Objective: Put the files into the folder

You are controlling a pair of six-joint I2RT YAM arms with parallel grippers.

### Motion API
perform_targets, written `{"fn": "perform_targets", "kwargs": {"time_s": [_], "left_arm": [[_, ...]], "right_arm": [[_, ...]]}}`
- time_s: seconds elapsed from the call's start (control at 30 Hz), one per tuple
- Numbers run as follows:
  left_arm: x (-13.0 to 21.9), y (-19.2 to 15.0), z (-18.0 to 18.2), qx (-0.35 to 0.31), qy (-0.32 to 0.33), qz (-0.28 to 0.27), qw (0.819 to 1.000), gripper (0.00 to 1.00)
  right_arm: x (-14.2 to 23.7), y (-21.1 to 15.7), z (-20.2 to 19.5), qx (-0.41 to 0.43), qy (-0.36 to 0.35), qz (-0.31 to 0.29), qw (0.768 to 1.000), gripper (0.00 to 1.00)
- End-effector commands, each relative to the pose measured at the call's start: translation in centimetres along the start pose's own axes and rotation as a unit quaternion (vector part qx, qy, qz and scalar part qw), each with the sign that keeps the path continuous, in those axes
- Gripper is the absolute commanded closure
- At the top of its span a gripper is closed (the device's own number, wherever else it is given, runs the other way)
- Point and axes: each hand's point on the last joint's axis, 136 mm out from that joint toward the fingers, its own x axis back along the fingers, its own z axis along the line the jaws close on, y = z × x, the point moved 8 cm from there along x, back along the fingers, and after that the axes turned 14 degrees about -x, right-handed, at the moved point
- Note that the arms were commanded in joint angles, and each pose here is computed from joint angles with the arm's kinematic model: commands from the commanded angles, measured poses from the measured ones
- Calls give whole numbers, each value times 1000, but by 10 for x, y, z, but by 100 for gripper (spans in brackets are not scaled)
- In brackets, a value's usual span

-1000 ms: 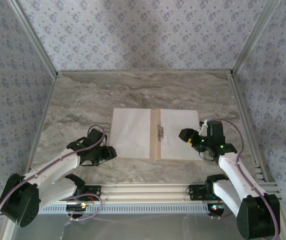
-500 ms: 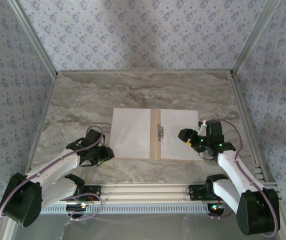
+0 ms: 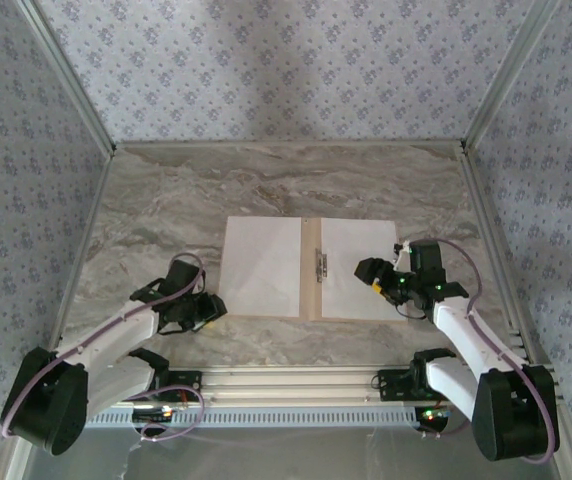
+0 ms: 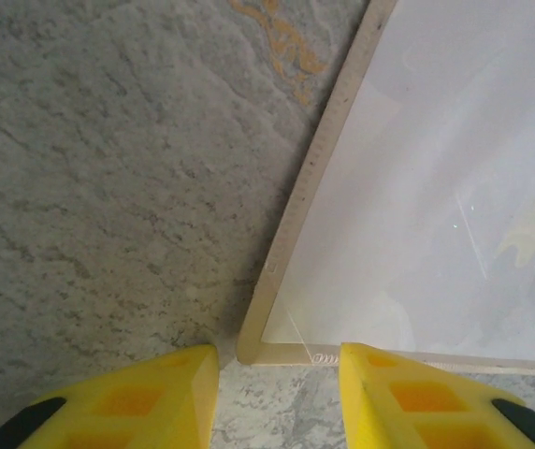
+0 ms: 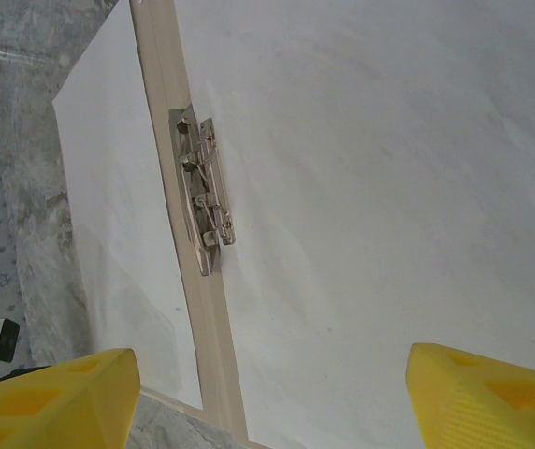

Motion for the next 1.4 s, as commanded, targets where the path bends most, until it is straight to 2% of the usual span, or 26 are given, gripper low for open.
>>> {"fn": "perform_targets", "kwargs": {"time_s": [0.0,0.33,0.7,1.07,1.17,1.37], "left_arm": [[-1,2,-4,-10,-36,-11,999,63],[6,7,-3,-7,-54,-27,998,70],[1,10,-4,-9,-78,-40,996,72],[-3,16,-4,-17,-81,-58,995,83],[-1,17,-4,-18,-78,-62,995,90],[23,21,-8,-32,-57,-85,994,95]], "right_arm": [[-3,-2,-4,-10,1,11,1000,23],[-10,-1,-7,-16,-7,25,1000,23],[-14,0,-3,-17,-6,37,999,23],[-15,1,0,-13,-5,41,999,24],[-15,1,2,-13,-3,42,999,24],[-7,3,15,-2,10,43,999,24]]}}
